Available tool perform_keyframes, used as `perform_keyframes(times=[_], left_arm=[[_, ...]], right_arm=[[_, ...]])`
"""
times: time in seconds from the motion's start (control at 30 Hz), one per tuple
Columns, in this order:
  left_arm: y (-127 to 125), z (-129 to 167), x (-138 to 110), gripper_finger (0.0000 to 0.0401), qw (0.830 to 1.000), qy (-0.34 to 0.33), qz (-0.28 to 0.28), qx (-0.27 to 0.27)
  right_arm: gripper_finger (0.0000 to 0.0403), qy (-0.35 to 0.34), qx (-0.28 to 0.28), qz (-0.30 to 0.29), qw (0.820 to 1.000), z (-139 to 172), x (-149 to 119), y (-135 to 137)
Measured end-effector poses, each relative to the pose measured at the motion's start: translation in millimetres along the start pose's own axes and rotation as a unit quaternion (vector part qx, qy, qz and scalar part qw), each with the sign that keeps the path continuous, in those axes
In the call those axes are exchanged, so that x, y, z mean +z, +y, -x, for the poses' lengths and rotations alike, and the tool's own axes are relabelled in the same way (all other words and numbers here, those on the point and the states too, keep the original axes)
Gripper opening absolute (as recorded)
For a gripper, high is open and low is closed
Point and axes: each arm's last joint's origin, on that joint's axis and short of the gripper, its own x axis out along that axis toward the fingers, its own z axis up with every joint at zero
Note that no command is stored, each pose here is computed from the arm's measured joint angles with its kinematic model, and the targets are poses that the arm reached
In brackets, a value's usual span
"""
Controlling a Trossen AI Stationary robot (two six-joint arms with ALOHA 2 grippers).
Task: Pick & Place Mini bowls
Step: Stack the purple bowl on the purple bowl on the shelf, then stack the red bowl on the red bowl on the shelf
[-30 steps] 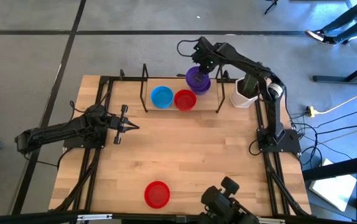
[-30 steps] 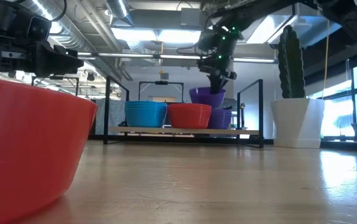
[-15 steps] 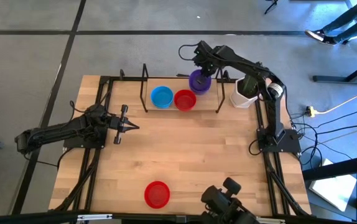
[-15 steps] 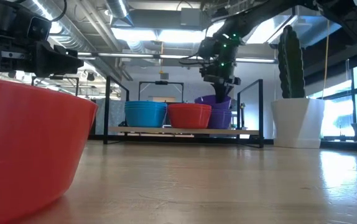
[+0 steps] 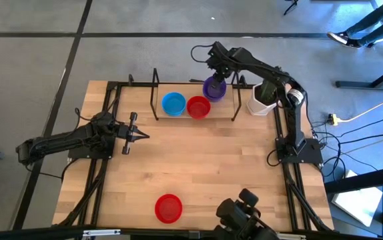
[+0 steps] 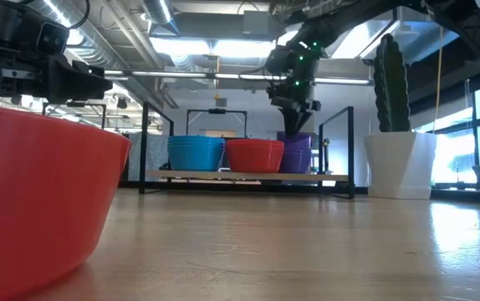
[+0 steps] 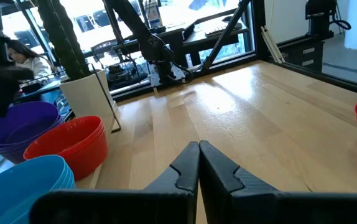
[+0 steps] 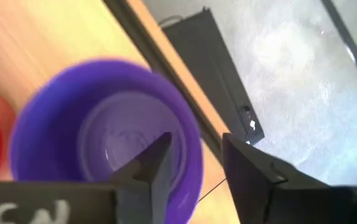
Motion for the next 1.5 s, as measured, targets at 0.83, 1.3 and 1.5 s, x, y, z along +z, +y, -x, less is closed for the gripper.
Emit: perform_keyframes(times=[0.83, 1.3, 1.5], left_arm=[[0, 0, 0, 0.0006, 1.000, 0.000, 0.004, 0.000], [0, 0, 0, 0.0006, 1.000, 0.000, 0.000, 0.000], [0, 0, 0, 0.0006, 1.000, 0.000, -0.001, 0.000]], right_arm=[[0.0005, 0.038, -0.148, 0.056, 0.987, 21, 0, 47], [0.0006, 0.071, -0.147, 0.069, 0.984, -7, -15, 44], [0.0003, 0.000, -0.122, 0.106, 0.987, 25, 0, 57]])
